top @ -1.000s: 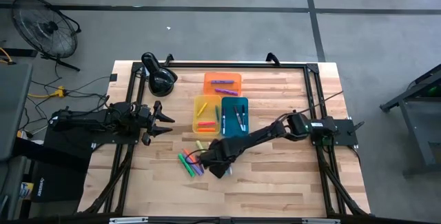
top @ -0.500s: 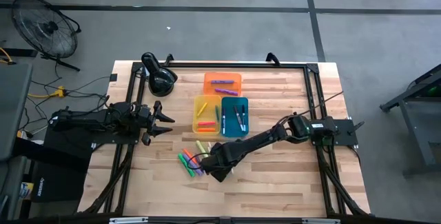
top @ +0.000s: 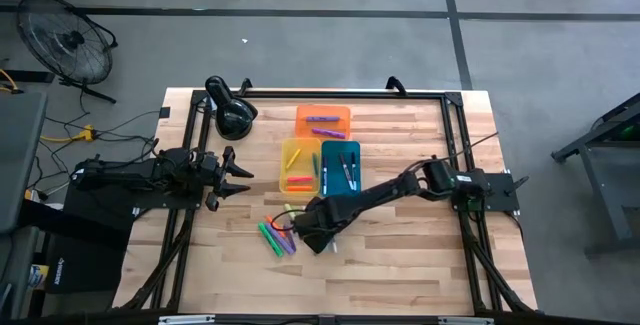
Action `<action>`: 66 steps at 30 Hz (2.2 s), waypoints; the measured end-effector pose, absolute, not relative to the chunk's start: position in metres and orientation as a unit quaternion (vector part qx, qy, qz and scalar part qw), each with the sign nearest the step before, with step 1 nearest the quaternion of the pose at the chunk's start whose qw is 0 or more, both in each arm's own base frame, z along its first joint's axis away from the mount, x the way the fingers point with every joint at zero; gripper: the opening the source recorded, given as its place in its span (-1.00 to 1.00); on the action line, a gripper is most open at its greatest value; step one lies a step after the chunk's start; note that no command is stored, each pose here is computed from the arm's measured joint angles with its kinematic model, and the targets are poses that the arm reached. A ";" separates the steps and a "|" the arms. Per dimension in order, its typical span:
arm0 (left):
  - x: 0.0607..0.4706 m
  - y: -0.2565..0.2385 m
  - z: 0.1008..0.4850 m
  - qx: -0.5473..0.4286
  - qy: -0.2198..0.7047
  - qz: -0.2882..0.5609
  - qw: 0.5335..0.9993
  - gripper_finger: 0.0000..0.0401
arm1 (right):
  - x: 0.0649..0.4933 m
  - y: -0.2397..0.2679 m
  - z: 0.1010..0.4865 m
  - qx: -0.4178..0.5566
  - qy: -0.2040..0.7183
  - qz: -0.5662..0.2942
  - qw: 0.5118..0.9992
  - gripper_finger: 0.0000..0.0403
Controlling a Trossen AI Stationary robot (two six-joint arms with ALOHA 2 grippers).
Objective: Pick & Place Markers
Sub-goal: Put the blue marker pen into the blue bin
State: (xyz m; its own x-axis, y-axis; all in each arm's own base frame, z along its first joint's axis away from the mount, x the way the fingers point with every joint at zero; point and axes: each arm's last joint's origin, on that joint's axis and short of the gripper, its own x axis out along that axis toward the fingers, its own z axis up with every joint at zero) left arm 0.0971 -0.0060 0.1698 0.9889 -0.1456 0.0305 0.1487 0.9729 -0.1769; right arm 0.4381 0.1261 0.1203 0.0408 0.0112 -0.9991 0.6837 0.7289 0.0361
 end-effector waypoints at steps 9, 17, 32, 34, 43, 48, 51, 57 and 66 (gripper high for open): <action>0.097 -0.006 0.170 -0.090 -0.009 -0.074 0.993 -0.15 | 0.432 0.137 0.119 0.268 0.647 -0.260 0.665 -0.10; 0.097 -0.006 0.170 -0.090 -0.009 -0.074 0.993 -0.15 | 0.428 0.146 0.119 0.268 0.648 -0.266 0.661 -0.10; 0.097 -0.006 0.170 -0.090 -0.009 -0.074 0.993 -0.15 | 0.429 0.143 0.119 0.279 0.659 -0.257 0.649 -0.23; 0.097 -0.006 0.170 -0.090 -0.009 -0.074 0.993 -0.15 | 0.429 0.142 0.119 0.280 0.660 -0.255 0.649 -0.27; 0.097 -0.006 0.170 -0.090 -0.009 -0.074 0.993 -0.15 | 0.429 0.142 0.119 0.280 0.661 -0.253 0.648 -0.37; 0.097 -0.006 0.170 -0.090 -0.008 -0.074 0.993 -0.15 | 0.429 0.142 0.119 0.273 0.665 -0.245 0.651 -0.38; 0.097 -0.006 0.170 -0.090 -0.009 -0.074 0.993 -0.15 | 0.429 0.143 0.119 0.267 0.667 -0.239 0.654 -0.38; 0.097 -0.006 0.170 -0.090 -0.009 -0.074 0.993 -0.15 | 0.428 0.144 0.119 0.250 0.673 -0.222 0.660 -0.48; 0.097 -0.006 0.170 -0.090 -0.009 -0.074 0.993 -0.15 | 0.427 0.145 0.120 0.220 0.687 -0.192 0.665 -0.91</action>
State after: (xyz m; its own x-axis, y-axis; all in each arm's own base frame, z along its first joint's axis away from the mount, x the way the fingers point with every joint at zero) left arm 0.0971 -0.0060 0.1698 0.9889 -0.1456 0.0305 0.1487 0.9730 -0.1767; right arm 0.4266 0.1453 0.1196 -0.0179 0.0469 -0.9987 0.5573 0.8298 0.0289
